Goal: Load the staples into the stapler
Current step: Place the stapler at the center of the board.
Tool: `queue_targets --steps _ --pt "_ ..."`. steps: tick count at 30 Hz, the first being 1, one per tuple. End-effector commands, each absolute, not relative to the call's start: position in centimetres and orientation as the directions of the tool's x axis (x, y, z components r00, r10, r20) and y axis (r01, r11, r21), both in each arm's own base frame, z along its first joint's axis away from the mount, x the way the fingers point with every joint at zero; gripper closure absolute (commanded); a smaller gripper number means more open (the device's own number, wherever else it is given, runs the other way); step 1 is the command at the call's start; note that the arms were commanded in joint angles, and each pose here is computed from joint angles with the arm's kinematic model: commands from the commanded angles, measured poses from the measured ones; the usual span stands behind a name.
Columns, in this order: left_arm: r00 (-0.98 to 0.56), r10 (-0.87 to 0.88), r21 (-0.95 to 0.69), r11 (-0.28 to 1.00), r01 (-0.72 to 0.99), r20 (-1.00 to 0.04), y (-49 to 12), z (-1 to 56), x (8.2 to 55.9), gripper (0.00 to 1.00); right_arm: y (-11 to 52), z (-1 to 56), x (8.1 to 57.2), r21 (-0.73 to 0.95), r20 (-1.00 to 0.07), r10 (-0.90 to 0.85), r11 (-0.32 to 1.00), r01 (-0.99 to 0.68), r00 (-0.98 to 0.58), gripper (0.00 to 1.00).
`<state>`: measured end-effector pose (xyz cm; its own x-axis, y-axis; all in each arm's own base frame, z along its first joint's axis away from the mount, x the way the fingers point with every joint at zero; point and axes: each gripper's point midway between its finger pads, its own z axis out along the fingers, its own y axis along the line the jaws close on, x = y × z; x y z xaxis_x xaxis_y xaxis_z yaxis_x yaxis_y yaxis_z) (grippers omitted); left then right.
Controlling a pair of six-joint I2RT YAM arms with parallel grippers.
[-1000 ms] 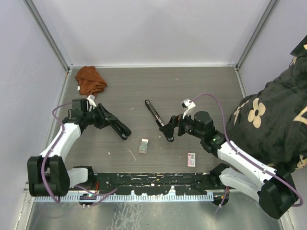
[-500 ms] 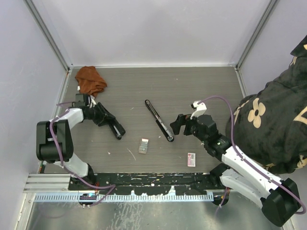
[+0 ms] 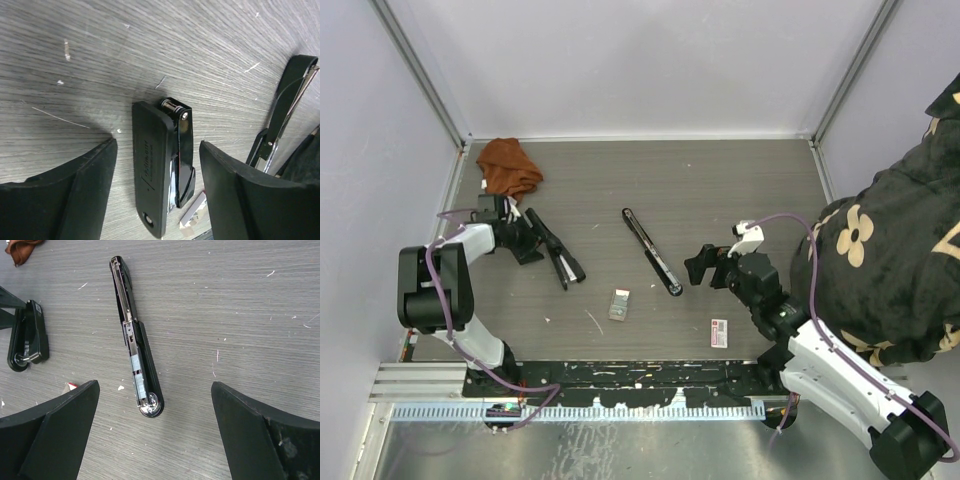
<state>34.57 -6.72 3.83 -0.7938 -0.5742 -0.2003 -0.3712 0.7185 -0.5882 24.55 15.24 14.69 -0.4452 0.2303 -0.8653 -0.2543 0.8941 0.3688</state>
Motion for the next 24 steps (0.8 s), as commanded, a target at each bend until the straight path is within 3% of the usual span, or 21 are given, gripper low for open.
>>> queue_targets --steps 1,8,15,24 --pt "-0.761 -0.554 -0.589 0.755 -0.289 -0.336 -5.7 6.2 36.8 0.28 15.7 15.9 25.2 0.387 -0.874 0.259 0.882 -0.267 -0.412 0.0" --pt "-0.701 -0.55 -0.554 0.79 -0.262 -0.453 -4.5 9.0 36.9 0.18 16.8 15.4 24.9 0.368 -0.872 0.201 0.87 -0.328 -0.446 0.0" --pt "-0.574 -0.511 -0.526 0.836 -0.156 -0.64 -4.8 17.3 35.1 0.16 18.1 13.9 24.3 0.325 -0.861 0.091 0.856 -0.402 -0.501 0.0" --pt "-0.615 -0.449 -0.57 0.822 0.0 -0.648 -8.8 19.3 31.3 0.17 20.9 10.8 26.3 0.132 -0.836 -0.091 0.924 -0.36 -0.541 0.08"
